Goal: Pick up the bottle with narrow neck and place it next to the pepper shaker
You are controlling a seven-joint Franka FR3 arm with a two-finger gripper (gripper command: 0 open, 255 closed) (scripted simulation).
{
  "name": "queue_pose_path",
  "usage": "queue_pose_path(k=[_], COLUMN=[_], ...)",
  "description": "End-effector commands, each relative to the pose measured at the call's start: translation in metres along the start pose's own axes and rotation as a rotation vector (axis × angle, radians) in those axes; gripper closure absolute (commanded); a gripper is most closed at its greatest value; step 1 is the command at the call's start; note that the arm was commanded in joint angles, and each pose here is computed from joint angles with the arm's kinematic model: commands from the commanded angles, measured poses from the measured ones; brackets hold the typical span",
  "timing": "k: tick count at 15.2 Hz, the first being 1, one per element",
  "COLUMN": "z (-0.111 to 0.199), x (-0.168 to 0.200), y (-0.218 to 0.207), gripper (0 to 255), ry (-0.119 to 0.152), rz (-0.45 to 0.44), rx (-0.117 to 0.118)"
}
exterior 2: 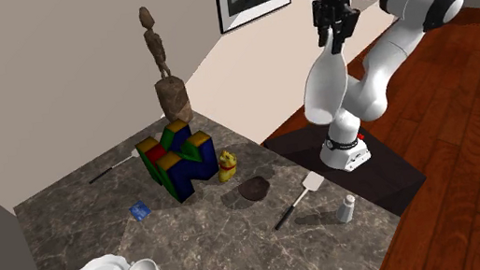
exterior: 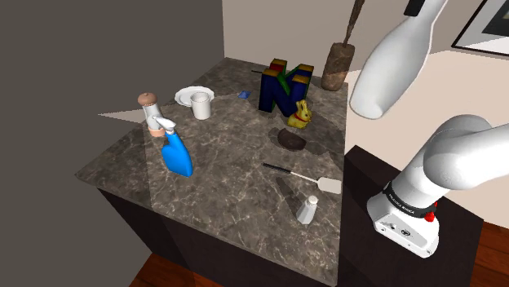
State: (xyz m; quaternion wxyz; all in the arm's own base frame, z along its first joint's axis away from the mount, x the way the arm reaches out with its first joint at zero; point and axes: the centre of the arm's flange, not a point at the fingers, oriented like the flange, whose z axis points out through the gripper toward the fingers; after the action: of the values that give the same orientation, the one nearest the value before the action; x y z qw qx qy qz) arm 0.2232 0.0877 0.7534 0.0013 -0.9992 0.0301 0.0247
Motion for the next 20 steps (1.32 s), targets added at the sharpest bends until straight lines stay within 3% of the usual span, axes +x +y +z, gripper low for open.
queue_pose_path(k=[1,8,20], z=[0.002,0.004,0.068], x=[-0.018,-0.075,-0.071], y=[-0.020,-0.091,-0.091], gripper=[255,255,255], ry=[-0.001,-0.001,-0.001], rz=[0.001,0.001,0.001], rx=[0.000,0.000,0.000])
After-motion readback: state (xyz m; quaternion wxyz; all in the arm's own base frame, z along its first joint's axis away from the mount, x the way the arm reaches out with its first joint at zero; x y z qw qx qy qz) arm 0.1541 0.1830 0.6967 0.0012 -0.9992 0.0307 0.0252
